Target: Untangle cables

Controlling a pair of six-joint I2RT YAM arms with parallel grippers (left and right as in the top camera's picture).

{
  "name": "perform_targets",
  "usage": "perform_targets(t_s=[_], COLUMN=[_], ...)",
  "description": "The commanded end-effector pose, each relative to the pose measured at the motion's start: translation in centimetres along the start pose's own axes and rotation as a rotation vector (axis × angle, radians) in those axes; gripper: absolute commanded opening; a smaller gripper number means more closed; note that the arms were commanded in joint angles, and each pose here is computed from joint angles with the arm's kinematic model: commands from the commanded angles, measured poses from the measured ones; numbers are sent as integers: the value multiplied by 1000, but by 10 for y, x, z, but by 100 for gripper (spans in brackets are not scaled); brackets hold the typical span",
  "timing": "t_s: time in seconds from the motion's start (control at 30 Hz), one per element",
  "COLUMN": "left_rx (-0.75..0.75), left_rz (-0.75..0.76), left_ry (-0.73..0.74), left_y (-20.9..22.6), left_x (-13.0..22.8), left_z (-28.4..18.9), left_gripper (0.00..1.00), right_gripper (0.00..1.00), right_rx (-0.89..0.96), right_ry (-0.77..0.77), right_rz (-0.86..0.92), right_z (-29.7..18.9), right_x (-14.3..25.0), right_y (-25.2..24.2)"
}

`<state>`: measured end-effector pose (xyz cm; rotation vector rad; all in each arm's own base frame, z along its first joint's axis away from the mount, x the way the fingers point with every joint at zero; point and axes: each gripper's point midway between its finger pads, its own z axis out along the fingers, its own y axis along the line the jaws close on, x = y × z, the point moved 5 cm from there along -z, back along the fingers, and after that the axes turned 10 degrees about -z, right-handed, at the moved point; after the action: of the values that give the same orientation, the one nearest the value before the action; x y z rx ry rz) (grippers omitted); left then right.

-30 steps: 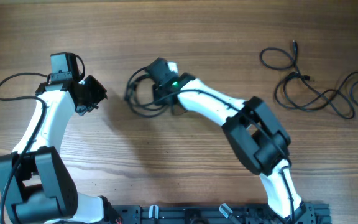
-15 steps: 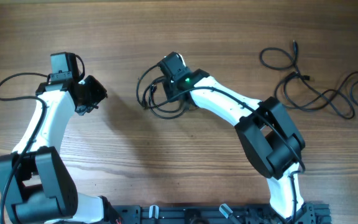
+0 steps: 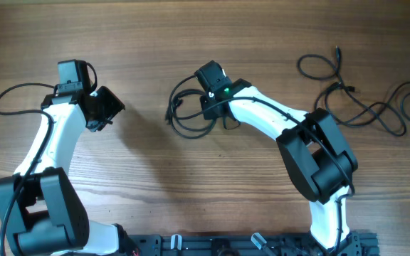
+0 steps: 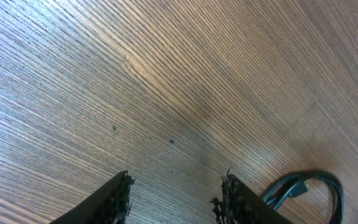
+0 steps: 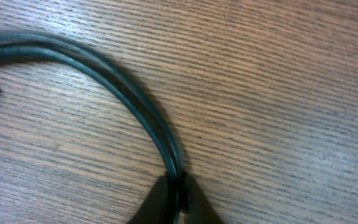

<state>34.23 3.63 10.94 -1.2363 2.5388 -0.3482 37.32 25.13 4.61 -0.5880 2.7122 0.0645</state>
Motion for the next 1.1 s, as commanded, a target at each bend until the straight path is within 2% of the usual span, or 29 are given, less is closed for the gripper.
perform_targets(t_s=[0.0,0.13,0.2,0.27,0.4,0.47,0.5,0.57,0.73,0.77,0.8,0.83,0.87,1.07], left_rx=[13,13,13,18,31,31,31,31,31,31,31,31,31,31], left_rz=[7,7,7,8,8,8,8,8,8,8,8,8,8,8], left_ry=[-14,-14,-14,-9,4,4,4,4,4,4,4,4,4,3], left_y=[-3,-3,-3,-4,-5,-5,-5,-5,-5,-5,-5,-5,-5,-5], left_x=[-1,-1,-1,0,2,2,2,2,2,2,2,2,2,1], left_z=[-5,-5,-5,-5,-5,-5,-5,-5,-5,-5,-5,-5,-5,-5], left_gripper=[55,92,98,100,100,100,100,100,100,100,100,100,100,100], right_gripper=[4,4,4,4,4,4,4,4,6,19,49,85,100,100], right_rx=[-33,-28,51,191,418,453,456,447,501,475,443,408,394,398], right_ry=[-3,-147,-222,-239,-91,-28,-9,26,43,45,48,54,51,-13], right_rz=[29,74,112,158,255,329,435,530,756,775,788,798,798,801], right_z=[-14,-84,-120,-142,-144,-140,-139,-140,-149,-148,-146,-143,-142,-142], right_x=[-3,-31,-38,-34,2,19,28,44,77,80,83,83,82,72], right_y=[-2,-22,-46,-78,-149,-180,-199,-230,-295,-299,-301,-300,-299,-304])
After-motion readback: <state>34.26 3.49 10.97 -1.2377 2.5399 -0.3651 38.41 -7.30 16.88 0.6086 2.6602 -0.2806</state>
